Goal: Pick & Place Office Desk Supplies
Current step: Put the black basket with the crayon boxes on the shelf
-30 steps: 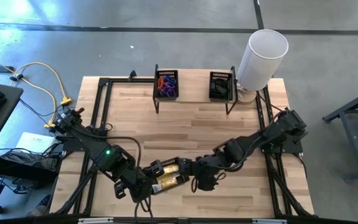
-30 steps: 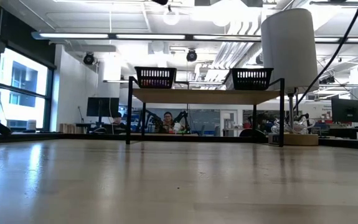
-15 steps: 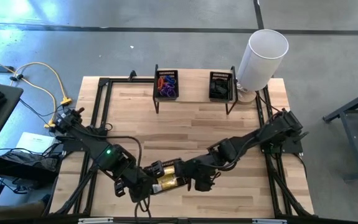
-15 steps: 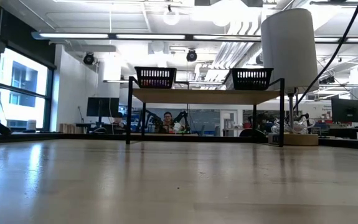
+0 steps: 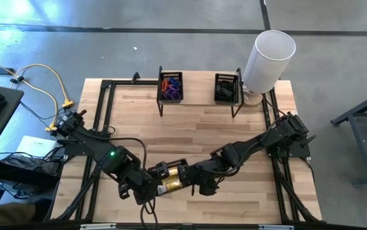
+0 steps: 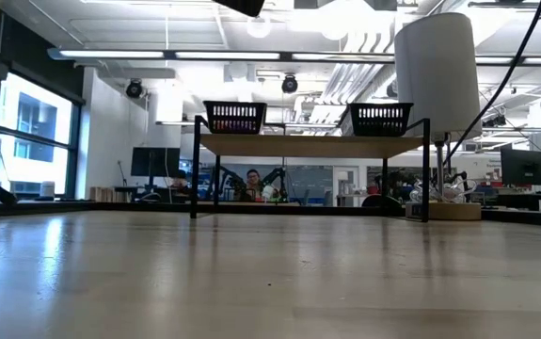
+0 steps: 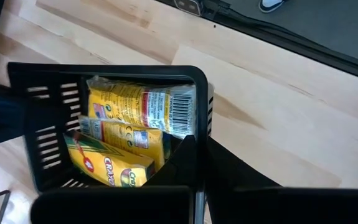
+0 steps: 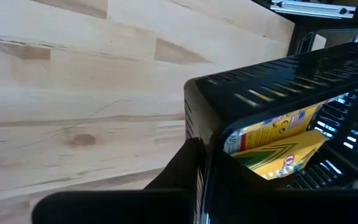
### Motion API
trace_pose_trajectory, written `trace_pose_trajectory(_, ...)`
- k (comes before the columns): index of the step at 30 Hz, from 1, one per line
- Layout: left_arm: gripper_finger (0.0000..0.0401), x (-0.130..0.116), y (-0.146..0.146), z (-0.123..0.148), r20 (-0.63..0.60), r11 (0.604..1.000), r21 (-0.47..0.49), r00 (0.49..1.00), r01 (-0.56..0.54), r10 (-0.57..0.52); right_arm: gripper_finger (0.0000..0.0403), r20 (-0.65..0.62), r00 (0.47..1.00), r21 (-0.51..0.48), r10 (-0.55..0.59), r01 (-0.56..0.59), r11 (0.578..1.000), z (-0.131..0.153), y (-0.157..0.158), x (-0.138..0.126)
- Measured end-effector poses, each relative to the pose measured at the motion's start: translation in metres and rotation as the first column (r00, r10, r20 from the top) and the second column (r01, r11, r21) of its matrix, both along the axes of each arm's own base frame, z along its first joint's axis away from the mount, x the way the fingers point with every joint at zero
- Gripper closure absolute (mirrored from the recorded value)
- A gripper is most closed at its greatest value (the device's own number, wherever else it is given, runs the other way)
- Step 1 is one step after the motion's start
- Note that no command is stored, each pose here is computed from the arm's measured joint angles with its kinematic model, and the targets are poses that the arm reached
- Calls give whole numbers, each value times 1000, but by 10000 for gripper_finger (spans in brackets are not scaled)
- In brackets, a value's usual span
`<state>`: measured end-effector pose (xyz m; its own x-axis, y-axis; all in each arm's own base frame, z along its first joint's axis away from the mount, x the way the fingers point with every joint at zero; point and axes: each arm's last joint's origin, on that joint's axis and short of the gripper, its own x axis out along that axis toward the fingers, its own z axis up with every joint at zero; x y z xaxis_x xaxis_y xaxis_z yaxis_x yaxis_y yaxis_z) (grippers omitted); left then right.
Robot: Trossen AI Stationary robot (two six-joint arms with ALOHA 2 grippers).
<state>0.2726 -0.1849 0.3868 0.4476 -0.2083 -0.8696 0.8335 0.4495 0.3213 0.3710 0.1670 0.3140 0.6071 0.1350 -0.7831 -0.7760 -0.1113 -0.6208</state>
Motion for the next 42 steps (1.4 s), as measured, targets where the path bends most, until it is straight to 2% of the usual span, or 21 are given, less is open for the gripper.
trace_pose_trajectory(5,390,1,1,0,23,998,23,998,-55,55,398,-8,1000,-8,-12,12,1000,-1,-1,-1)
trace_pose_trajectory(8,375,1,2,1,31,993,12,992,-121,120,398,-8,1000,-23,-23,22,999,-1,-1,-1)
trace_pose_trajectory(13,355,3,2,2,38,986,-13,985,-168,168,399,-11,1000,-24,-24,23,999,-1,-2,-1)
trace_pose_trajectory(20,329,2,-1,2,37,977,-42,976,-211,213,399,-7,1000,-27,-28,28,999,-1,-2,-1)
trace_pose_trajectory(24,323,-1,-5,2,38,979,-44,979,-201,202,399,-2,999,-37,-38,38,999,-1,-2,-1)
trace_pose_trajectory(28,322,-3,-8,2,38,979,-48,979,-198,200,399,-46,997,-57,-62,59,997,-3,-4,-5)
trace_pose_trajectory(33,322,-3,-8,2,18,966,-74,968,-247,249,399,-90,993,-71,-77,71,995,-5,-6,-8)
trace_pose_trajectory(38,322,-5,-6,4,62,969,-43,967,-244,246,399,-126,986,-67,-108,100,993,-11,-8,-7)
trace_pose_trajectory(42,321,-8,-1,11,153,963,19,952,-270,264,399,-194,967,-75,-164,152,985,-23,-10,-5)
